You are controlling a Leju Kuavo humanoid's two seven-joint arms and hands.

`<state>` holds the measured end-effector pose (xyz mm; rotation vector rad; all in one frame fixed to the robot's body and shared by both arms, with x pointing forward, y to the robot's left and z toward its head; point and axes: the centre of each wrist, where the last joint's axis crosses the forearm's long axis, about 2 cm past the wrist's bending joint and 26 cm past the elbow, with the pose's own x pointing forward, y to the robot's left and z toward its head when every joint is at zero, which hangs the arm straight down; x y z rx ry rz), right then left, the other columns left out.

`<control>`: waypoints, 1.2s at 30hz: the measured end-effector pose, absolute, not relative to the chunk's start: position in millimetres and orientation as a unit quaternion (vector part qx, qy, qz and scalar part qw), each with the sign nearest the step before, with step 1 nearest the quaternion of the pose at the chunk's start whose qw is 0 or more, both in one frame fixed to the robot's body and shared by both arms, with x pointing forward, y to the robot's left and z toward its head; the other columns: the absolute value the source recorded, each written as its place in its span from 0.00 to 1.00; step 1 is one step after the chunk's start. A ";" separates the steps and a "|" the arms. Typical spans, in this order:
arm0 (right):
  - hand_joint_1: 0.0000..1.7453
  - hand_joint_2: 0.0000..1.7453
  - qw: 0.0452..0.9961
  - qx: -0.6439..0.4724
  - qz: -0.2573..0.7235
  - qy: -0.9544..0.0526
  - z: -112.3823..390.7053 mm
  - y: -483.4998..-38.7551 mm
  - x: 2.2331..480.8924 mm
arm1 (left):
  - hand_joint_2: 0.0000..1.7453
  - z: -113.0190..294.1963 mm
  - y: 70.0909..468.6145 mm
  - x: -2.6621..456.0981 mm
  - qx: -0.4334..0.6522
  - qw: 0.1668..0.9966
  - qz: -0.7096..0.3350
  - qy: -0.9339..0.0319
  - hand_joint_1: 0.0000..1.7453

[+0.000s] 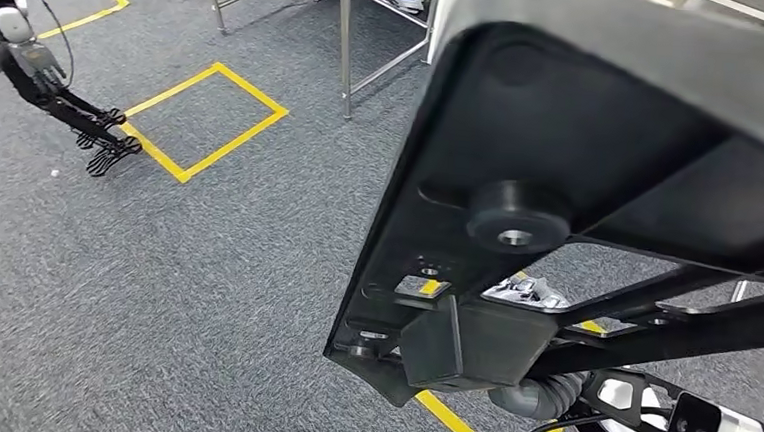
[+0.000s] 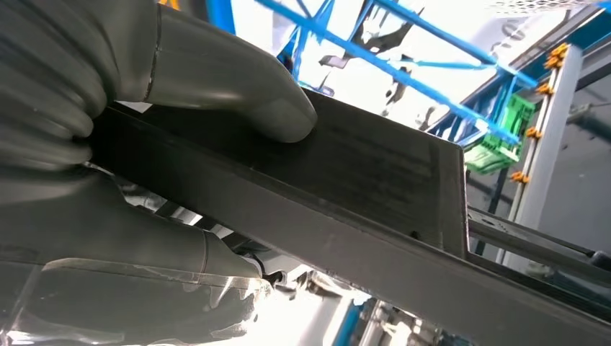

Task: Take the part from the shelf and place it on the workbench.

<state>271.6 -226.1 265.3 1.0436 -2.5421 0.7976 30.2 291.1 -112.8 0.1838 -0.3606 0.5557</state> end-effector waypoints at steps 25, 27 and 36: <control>1.00 1.00 0.130 0.357 0.263 -0.887 267.5 -223.3 266.7 | 1.00 -112.5 297.3 32.9 0.092 0.946 0.253 -0.182 0.00; 1.00 1.00 0.133 0.357 0.262 -0.887 267.8 -225.1 268.7 | 1.00 -112.7 297.4 31.3 0.092 0.947 0.251 -0.181 0.00; 1.00 1.00 0.148 0.345 0.252 -0.892 280.3 -244.5 289.8 | 1.00 -112.6 297.9 33.0 0.087 0.946 0.244 -0.195 0.00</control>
